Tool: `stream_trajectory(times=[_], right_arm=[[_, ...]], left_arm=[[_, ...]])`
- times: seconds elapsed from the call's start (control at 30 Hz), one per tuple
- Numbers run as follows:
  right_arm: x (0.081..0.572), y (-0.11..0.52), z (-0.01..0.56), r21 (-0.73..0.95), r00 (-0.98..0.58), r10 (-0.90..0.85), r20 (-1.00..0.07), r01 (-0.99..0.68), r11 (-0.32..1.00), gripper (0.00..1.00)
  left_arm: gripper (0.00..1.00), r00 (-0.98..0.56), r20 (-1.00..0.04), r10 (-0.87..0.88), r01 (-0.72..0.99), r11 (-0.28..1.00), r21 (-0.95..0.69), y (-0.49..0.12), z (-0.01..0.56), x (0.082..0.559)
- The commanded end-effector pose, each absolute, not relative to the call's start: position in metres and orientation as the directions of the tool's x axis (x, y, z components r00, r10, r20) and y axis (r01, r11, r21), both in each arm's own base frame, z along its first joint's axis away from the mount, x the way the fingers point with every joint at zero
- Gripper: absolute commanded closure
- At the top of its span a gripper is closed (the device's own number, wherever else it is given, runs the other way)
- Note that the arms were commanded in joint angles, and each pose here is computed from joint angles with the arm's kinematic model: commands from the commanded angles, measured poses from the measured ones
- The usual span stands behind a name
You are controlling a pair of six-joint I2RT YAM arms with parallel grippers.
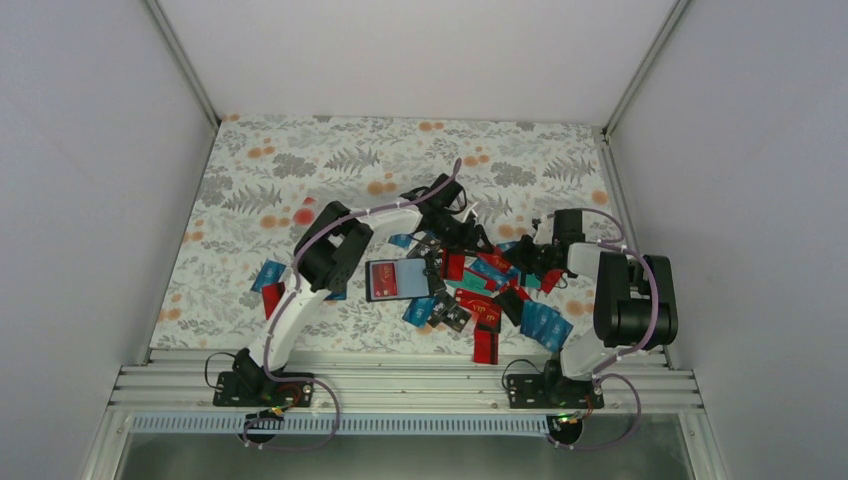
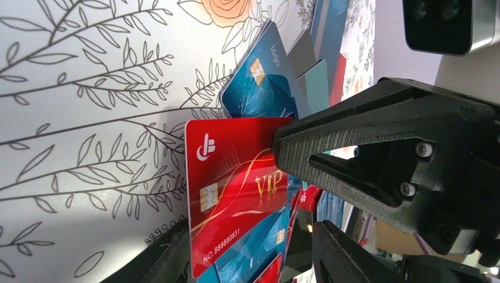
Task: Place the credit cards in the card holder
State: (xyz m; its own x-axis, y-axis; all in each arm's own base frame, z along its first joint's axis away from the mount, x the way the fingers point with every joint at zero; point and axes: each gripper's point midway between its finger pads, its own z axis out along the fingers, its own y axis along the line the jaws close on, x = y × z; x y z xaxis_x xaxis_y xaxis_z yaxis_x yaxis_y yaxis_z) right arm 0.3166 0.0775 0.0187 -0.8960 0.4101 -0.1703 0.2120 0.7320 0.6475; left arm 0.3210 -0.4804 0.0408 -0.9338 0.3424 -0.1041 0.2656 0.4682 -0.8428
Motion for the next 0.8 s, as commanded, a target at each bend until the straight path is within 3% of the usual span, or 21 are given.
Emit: stream_trajectory(times=[0.0,0.4,0.53,0.77], right_arm=[[0.287,0.070,-0.011,0.580,-0.902,0.426,-0.069,0.311,0.753,0.91],[0.288,0.072,-0.004,0.594,-0.903,0.423,-0.079,0.298,0.747,0.91],[0.293,0.074,0.009,0.611,-0.902,0.418,-0.106,0.272,0.743,0.87],[0.313,0.077,0.075,0.657,-0.879,0.404,-0.254,0.150,0.738,0.57]], left_arm=[[0.52,-0.932,-0.044,0.359,0.210,0.439,-0.873,-0.491,0.037,0.312],[0.97,-0.951,-0.041,0.305,0.202,0.518,-0.832,-0.491,0.022,0.326],[0.98,-0.952,-0.072,0.297,0.228,0.531,-0.816,-0.489,0.031,0.331],[0.98,-0.917,-0.187,0.351,0.348,0.478,-0.807,-0.482,0.084,0.337]])
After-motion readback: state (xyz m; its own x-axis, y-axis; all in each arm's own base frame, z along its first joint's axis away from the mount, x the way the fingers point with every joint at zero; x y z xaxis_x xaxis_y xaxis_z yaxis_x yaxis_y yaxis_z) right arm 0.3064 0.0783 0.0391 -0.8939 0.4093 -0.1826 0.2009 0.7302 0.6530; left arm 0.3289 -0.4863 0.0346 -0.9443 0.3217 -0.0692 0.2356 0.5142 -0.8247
